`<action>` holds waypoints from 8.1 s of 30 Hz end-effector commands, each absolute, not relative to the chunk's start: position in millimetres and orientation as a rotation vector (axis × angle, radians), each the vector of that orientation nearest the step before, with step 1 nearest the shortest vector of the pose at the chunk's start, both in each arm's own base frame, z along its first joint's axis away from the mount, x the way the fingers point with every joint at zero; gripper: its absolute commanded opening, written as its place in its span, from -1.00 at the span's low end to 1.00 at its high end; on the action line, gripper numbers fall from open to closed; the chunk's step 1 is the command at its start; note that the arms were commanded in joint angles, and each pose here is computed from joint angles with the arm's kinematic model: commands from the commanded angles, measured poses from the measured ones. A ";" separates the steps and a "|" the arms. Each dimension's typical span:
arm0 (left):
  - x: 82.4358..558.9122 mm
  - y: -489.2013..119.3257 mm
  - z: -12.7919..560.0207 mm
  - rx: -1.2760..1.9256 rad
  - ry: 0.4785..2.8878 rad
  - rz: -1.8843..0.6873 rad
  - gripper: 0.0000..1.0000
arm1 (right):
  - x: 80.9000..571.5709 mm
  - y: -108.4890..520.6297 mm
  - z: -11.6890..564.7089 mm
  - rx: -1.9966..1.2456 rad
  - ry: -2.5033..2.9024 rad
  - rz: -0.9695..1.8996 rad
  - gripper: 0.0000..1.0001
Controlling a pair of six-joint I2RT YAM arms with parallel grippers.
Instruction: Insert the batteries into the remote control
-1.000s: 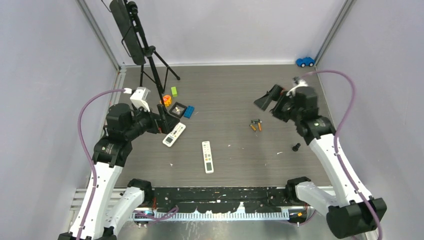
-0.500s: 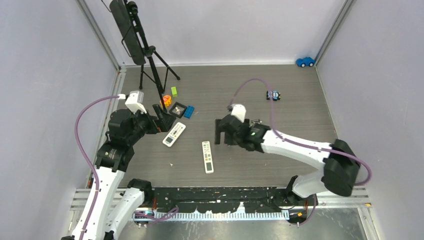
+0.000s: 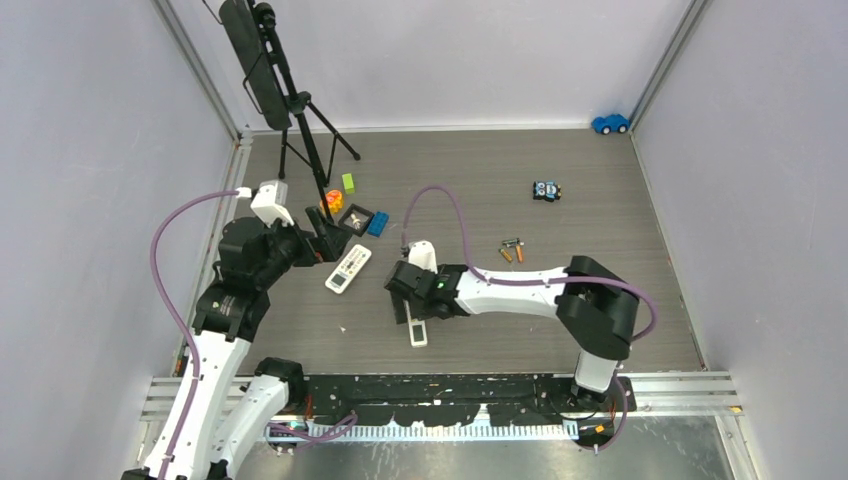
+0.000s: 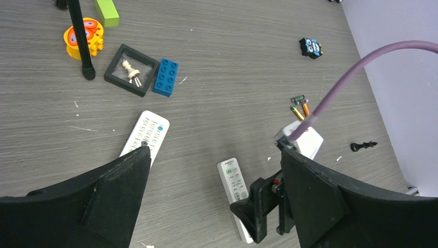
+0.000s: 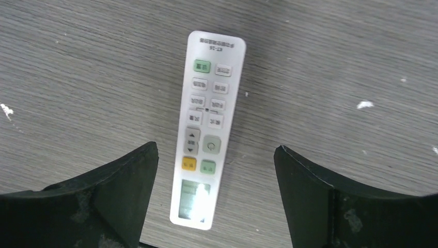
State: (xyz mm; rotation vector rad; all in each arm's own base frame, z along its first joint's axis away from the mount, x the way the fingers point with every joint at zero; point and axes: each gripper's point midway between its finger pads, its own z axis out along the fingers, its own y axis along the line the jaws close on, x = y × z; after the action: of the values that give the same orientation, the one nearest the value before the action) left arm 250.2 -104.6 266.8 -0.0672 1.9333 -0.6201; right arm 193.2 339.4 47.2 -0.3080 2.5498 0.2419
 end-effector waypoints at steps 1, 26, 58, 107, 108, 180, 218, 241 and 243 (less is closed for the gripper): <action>252.1 -98.6 273.1 -0.082 1.894 -0.591 0.99 | 198.5 365.3 49.0 -0.272 2.553 0.299 0.68; 227.8 -154.3 295.2 0.028 1.888 -1.017 0.99 | 260.1 344.4 245.3 0.185 2.046 1.198 -0.77; 173.5 -245.4 373.5 0.247 1.764 -1.936 0.28 | 238.5 353.9 429.9 0.152 1.410 1.893 -0.75; 261.1 -212.5 269.2 1.462 1.337 -0.245 -1.00 | 254.1 333.9 332.7 -0.334 2.123 1.178 0.54; 260.4 -212.6 269.6 1.463 1.335 -0.246 -1.00 | 254.7 335.6 329.9 -0.335 2.132 1.178 0.46; 252.5 -222.1 391.8 0.066 1.722 -1.757 -1.00 | 260.0 281.2 303.6 0.040 1.804 1.696 -0.76; 311.1 -208.6 218.1 -0.123 2.146 -1.341 -1.00 | 289.2 277.4 207.3 0.297 2.184 1.521 -0.99; 269.4 -222.6 146.9 0.066 2.423 -1.171 -1.00 | 305.6 223.1 66.6 0.439 2.527 0.875 0.34; 264.8 -226.5 150.2 0.105 2.412 -1.182 -1.00 | 299.5 220.8 83.7 0.351 2.494 0.887 0.45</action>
State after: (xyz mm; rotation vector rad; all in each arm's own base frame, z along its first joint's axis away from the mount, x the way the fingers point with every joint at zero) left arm 275.0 -216.5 138.6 -0.0352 2.4580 -1.1325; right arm 297.1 230.4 44.1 0.5135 2.6055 0.9170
